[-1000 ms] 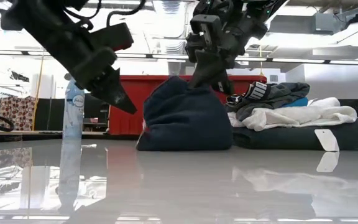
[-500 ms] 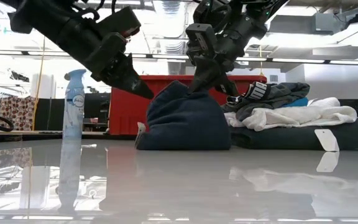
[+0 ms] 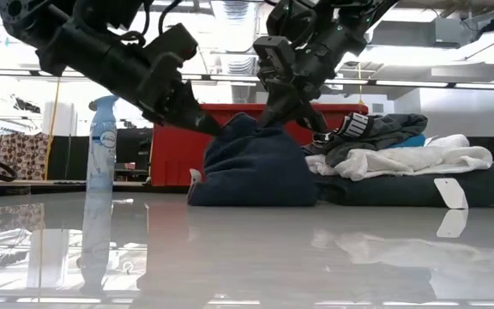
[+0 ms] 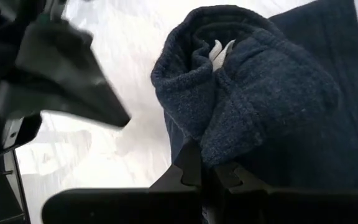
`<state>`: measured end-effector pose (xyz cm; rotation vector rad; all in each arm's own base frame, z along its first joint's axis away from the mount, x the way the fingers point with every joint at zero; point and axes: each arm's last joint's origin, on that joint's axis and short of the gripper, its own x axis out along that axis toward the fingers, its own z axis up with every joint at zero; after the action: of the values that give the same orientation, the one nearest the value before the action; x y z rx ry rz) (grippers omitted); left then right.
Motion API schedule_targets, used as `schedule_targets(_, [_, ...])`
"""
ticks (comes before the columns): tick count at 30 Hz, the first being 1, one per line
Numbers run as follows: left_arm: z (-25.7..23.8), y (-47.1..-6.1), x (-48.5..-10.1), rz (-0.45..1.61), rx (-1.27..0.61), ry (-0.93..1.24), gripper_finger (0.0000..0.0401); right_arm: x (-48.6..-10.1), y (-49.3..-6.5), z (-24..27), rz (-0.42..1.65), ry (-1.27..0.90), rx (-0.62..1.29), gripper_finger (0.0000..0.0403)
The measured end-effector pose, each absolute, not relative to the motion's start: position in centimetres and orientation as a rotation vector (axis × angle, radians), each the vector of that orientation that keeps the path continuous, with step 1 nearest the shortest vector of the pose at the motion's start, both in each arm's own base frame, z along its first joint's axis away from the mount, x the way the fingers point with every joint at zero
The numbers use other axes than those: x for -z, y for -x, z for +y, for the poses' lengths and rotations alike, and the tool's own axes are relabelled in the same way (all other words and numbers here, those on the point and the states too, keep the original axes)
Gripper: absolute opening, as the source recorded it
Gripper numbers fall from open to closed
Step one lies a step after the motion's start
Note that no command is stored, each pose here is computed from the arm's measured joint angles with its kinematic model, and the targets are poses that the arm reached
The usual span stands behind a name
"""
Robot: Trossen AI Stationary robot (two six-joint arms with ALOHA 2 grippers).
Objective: Fold laundry
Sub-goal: Fold the black shorts
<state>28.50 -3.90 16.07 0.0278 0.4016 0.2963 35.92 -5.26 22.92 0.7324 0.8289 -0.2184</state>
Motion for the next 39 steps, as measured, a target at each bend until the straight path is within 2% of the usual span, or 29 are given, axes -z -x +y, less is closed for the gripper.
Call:
schedule_targets(10, [-3.6, -29.4, -13.7, 0.455, -0.314, -0.094, 0.0000, -23.2, -36.2, -5.5, 0.780, -0.730, 0.206, 0.0019])
schedule_targets(19, [-1.2, -29.8, -13.5, 0.457, -0.386, -0.095, 0.0000, -23.3, -36.3, -5.4, 0.779, -0.737, 0.202, 0.0019])
schedule_targets(30, [-0.2, -29.9, -13.4, 0.466, -0.321, -0.041, 0.0000, -23.3, -36.3, -5.4, 0.779, -0.737, 0.202, 0.0019])
schedule_targets(39, [-0.2, -30.4, -10.7, 0.515, -0.341, -0.049, 0.0000, -23.3, -36.3, -5.4, 0.775, -0.737, 0.202, 0.0019])
